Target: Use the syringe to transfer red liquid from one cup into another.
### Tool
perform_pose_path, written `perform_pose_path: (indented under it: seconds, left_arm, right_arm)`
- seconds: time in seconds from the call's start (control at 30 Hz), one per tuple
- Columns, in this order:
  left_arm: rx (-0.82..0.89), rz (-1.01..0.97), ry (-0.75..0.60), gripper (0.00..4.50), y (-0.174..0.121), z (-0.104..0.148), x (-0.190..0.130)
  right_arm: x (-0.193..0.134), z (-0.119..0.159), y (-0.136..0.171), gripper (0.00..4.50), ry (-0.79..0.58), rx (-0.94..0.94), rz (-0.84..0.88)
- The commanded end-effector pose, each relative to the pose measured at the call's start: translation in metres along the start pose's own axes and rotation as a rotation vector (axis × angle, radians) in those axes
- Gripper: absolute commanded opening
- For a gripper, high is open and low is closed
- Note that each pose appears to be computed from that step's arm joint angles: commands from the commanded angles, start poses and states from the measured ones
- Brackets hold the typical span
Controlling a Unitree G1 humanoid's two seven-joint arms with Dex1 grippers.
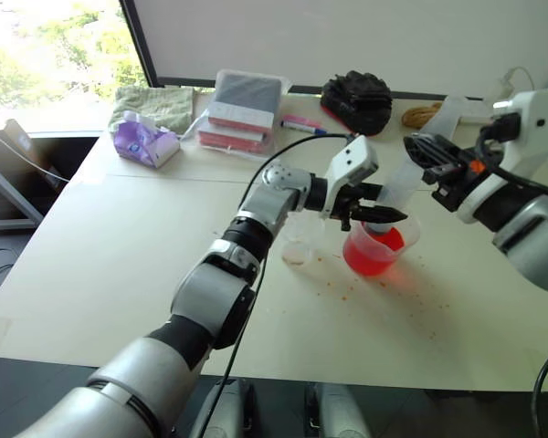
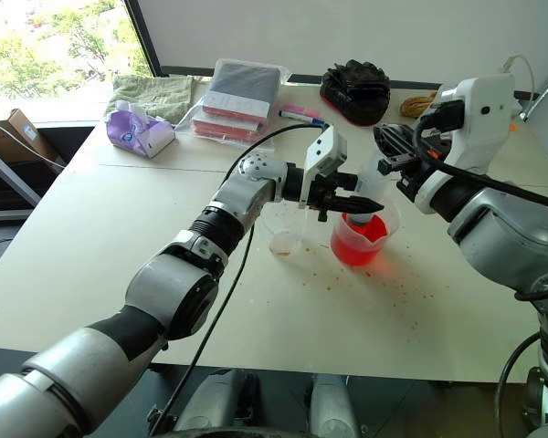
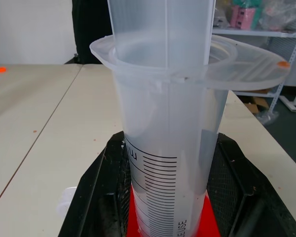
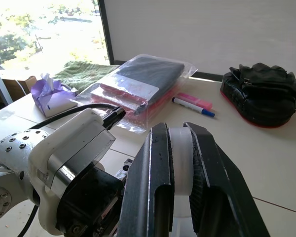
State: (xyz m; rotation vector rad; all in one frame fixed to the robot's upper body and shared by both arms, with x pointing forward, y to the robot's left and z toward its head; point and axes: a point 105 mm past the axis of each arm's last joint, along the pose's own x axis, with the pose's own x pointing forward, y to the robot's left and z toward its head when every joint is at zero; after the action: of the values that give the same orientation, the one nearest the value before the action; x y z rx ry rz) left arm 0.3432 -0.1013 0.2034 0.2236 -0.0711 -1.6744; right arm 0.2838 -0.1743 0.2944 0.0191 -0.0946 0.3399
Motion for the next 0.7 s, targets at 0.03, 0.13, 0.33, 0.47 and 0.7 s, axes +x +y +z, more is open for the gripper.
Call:
perform_pose_path:
  seconds: [0.03, 0.13, 0.33, 0.47, 0.7]
  left_arm:
    - [0.023, -0.09, 0.051, 1.58, -0.015, -0.007, 0.012]
    - [0.024, -0.091, 0.05, 1.58, -0.016, -0.007, 0.013]
    - [0.025, -0.087, 0.043, 1.58, -0.015, -0.004, 0.013]
    - [0.041, -0.079, 0.024, 1.58, -0.013, 0.004, 0.013]
    - [0.067, -0.072, -0.007, 1.58, -0.01, 0.018, 0.013]
  right_arm:
    - [-0.013, 0.053, -0.018, 0.12, -0.217, -0.019, -0.088]
    - [-0.013, 0.054, -0.018, 0.12, -0.219, -0.02, -0.088]
    - [-0.014, 0.052, -0.018, 0.12, -0.207, -0.022, -0.082]
    - [-0.014, 0.048, -0.015, 0.12, -0.199, -0.023, -0.068]
    - [-0.016, 0.04, -0.007, 3.3, -0.168, -0.031, -0.029]
